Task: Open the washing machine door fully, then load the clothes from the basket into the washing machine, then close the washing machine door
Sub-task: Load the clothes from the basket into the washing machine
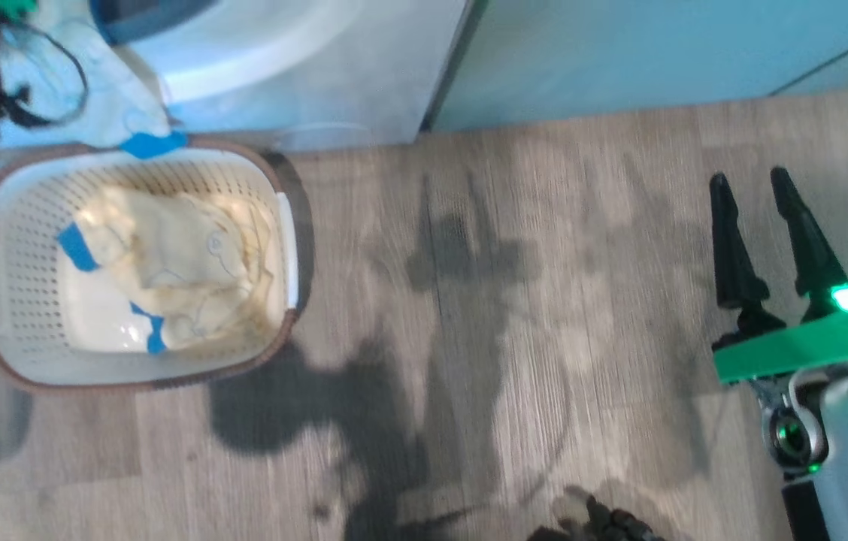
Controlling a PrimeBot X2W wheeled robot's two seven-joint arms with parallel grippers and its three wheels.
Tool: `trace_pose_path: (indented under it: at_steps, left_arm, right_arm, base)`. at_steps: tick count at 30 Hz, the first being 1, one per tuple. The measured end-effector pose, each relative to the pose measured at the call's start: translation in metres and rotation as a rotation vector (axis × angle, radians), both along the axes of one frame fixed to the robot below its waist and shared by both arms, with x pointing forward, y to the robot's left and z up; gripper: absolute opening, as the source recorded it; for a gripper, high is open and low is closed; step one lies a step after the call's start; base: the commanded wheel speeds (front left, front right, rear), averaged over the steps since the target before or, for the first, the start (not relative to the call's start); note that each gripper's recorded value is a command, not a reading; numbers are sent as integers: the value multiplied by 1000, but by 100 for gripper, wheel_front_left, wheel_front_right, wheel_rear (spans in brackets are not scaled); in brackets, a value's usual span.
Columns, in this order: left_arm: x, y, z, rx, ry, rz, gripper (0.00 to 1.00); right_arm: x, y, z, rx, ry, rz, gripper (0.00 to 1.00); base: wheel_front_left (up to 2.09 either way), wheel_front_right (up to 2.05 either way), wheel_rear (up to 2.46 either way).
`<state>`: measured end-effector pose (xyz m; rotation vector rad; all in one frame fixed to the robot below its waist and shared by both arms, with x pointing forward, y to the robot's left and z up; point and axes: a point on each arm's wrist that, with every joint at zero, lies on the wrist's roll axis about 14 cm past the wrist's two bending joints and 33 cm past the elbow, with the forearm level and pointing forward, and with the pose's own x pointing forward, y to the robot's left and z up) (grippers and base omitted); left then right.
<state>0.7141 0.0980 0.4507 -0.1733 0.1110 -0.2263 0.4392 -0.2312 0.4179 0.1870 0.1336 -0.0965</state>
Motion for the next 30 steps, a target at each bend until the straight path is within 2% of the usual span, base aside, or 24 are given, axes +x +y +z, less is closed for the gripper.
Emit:
trace_pose_path:
  at_steps: [8, 16, 24, 30]
  left_arm:
    - [-54, -9, 8, 11, 30, -50, 100]
    - [-107, 8, 14, -4, 5, -43, 100]
    - [-177, 32, 5, -30, -15, 32, 100]
    - [-226, 43, -19, -50, 39, 82, 100]
  right_arm:
    - [-26, -1, 20, 18, -36, -22, 100]
    - [-45, 2, 36, 27, -71, -21, 100]
    - [-63, 1, 48, 38, -103, -32, 100]
    - [-71, 2, 49, 43, -104, -37, 100]
  base:
    - [0, 0, 0]
    - [0, 0, 0]
    - [0, 0, 0]
    - [0, 0, 0]
